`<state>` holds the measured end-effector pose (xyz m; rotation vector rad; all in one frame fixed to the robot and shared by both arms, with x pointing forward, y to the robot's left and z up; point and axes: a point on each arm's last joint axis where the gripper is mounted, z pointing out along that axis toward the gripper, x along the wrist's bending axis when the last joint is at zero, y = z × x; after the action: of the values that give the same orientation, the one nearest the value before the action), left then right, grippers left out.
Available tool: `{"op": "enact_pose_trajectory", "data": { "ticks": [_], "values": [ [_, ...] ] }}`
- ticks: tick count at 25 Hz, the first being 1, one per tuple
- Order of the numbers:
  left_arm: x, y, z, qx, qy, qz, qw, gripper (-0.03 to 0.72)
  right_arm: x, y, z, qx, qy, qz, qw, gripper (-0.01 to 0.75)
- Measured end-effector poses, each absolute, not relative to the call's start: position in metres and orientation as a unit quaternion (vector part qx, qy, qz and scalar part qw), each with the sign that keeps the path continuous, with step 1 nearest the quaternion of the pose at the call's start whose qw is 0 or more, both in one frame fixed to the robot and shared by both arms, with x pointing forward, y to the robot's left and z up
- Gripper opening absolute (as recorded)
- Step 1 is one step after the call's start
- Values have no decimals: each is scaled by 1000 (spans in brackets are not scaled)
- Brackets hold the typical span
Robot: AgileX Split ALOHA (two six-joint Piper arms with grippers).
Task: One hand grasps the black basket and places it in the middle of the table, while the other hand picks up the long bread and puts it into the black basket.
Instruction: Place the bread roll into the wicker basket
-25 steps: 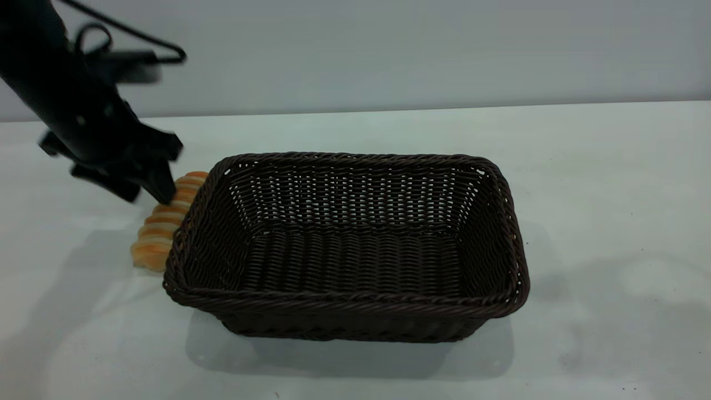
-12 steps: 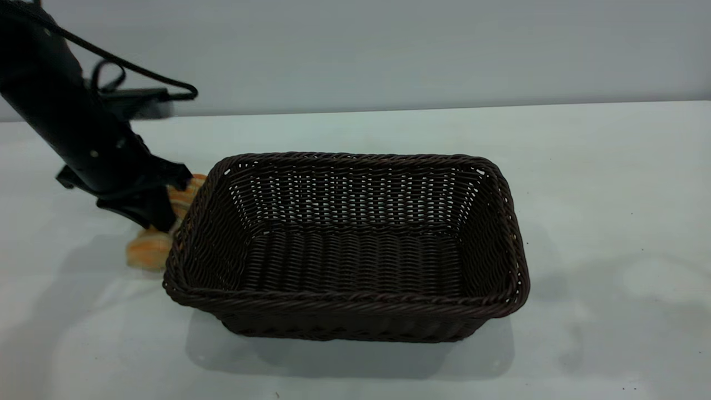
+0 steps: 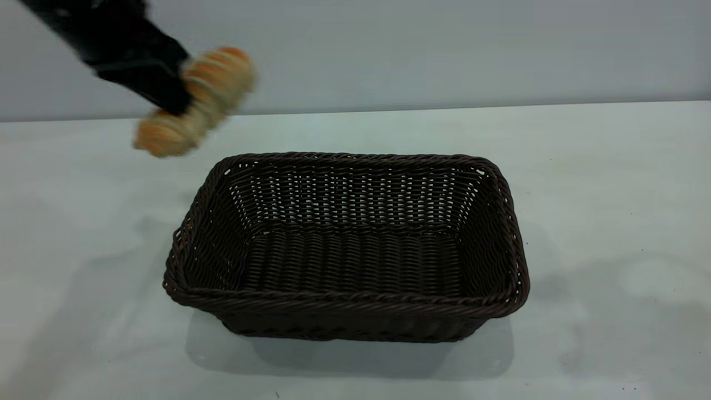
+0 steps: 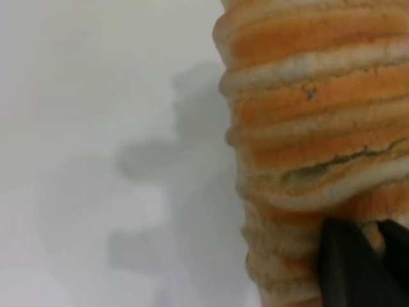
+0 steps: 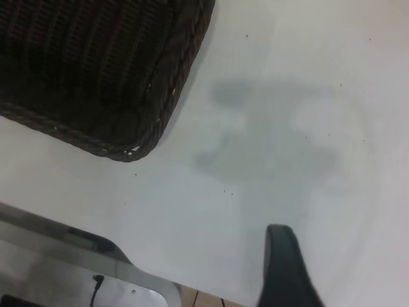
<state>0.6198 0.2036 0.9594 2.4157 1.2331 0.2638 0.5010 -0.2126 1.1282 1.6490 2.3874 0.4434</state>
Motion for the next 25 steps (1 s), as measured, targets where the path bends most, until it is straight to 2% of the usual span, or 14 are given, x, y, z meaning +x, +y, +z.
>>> {"op": "enact_pose_trajectory", "data": {
  "ticks": [8,15,18,25],
  "values": [
    [587,115,930,931,309,33,190,54,501,-213,1128,559,809,150,103,482],
    [576,93,902,941,293,-4,172,69,501,-213,1128,559,809,150,103,482],
    [576,92,901,938,298,-4,177,139,501,-213,1128,559,809,150,103,482],
    [577,95,908,930,323,-5,178,446,501,-213,1128,559,809,150,103,482]
  ]
}}
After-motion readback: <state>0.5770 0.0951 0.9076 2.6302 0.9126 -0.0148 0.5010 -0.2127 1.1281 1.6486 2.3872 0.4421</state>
